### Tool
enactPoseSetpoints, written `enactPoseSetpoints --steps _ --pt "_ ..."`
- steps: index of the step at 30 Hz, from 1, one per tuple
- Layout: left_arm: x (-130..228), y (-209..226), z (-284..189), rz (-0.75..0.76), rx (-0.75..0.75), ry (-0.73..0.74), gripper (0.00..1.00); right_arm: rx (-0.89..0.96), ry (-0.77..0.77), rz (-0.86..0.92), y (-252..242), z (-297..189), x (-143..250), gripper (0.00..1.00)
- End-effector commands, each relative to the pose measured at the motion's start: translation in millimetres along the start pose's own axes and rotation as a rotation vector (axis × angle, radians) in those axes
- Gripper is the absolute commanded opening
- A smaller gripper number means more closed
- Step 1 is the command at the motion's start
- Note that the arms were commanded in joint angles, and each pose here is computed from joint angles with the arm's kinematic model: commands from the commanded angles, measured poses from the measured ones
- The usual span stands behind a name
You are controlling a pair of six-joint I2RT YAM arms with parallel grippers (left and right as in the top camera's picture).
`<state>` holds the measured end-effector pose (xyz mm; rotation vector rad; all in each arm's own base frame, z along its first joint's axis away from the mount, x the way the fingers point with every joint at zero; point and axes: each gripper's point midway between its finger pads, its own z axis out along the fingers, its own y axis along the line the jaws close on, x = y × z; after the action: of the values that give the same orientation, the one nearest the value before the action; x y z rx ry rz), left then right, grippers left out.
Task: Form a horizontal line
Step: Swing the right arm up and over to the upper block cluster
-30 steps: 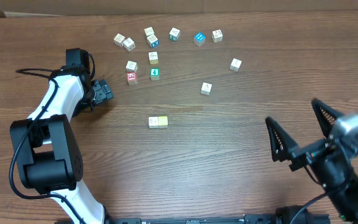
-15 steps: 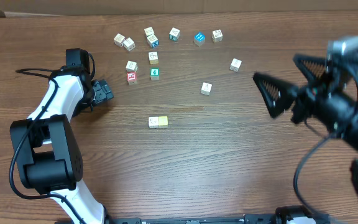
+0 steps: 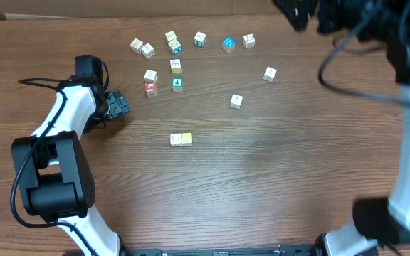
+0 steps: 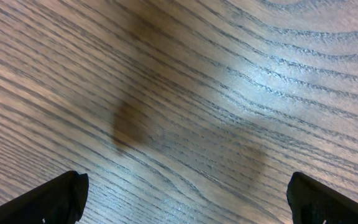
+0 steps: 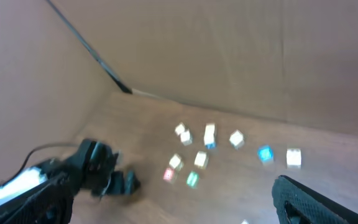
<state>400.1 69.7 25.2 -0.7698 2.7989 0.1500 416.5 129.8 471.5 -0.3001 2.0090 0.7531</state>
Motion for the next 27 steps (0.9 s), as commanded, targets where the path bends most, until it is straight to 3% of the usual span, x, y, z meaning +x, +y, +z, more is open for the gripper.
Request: enactPoseSetpoints --steps 1,8,13,23,27 --pt "1 1 1 0.029 -0.012 -0.001 0.99 -0.014 -0.040 -0.025 -11 22 -20 1.00" --pt "0 1 1 0.029 -0.012 -0.001 0.99 0.128 -0.190 -0.204 -52 78 -57 1.00" --pt "1 1 1 0.029 -0.012 -0.001 1.00 0.276 -0.211 -0.388 -62 117 -59 1.00" --pt "0 1 1 0.029 -0.012 -0.001 0.99 0.314 -0.072 -0.589 -59 216 -2 1.00" --pt "0 1 1 0.029 -0.012 -0.001 0.99 0.318 0.013 -0.532 -79 254 36 1.00"
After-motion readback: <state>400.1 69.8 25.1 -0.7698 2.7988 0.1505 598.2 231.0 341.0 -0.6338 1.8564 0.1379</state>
